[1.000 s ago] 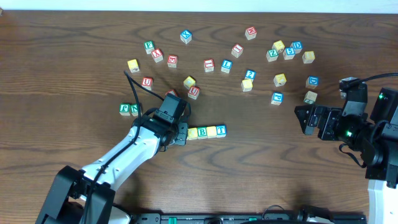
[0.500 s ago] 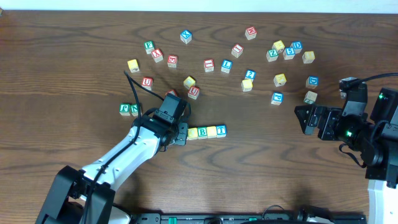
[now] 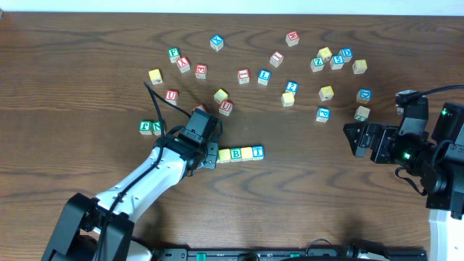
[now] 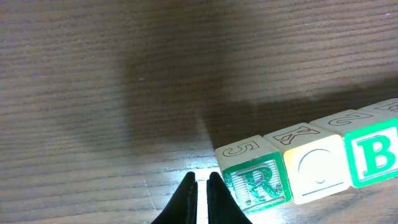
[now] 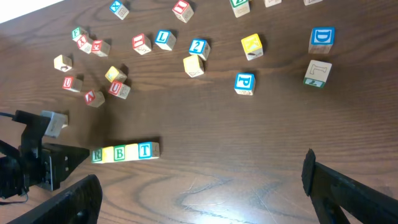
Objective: Spell out ROBOT
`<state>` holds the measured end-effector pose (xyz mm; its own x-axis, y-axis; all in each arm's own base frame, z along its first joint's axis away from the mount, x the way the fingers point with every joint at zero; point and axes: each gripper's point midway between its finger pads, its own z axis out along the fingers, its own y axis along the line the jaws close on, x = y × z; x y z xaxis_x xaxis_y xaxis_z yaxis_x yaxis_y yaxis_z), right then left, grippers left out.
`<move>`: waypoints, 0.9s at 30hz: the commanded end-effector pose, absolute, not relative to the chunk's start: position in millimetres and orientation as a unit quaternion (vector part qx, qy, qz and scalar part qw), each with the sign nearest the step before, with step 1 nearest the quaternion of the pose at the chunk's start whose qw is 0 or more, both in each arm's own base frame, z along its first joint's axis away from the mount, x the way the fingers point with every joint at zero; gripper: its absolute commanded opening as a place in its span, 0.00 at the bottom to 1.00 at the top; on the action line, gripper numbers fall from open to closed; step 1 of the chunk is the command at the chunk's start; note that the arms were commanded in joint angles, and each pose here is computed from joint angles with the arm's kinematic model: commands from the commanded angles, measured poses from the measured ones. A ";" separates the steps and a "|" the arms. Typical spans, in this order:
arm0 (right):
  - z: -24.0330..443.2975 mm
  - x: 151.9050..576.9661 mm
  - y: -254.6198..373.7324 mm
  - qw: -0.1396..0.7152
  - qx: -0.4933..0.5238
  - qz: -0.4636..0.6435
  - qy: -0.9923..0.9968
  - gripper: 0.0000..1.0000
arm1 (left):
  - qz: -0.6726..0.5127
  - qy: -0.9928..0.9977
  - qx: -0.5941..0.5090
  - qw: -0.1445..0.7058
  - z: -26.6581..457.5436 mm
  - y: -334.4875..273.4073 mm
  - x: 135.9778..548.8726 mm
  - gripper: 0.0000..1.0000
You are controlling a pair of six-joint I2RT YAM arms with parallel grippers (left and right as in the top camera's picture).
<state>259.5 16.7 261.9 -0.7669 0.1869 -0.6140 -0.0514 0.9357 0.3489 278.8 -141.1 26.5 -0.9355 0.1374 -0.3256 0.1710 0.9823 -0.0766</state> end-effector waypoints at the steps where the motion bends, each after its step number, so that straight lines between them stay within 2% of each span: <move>1: 264.9 259.3 15.1 0.346 0.030 0.170 0.922 0.99 | -0.048 0.980 0.081 0.176 34.1 -140.4 285.8 0.07; 14: 264.9 259.3 15.1 0.346 0.030 0.170 0.922 0.99 | 0.027 0.980 0.056 0.188 32.5 -112.2 288.7 0.07; 27: 264.9 259.3 15.1 0.346 0.030 0.170 0.922 0.99 | 0.031 0.981 0.056 0.185 29.5 -110.1 285.9 0.07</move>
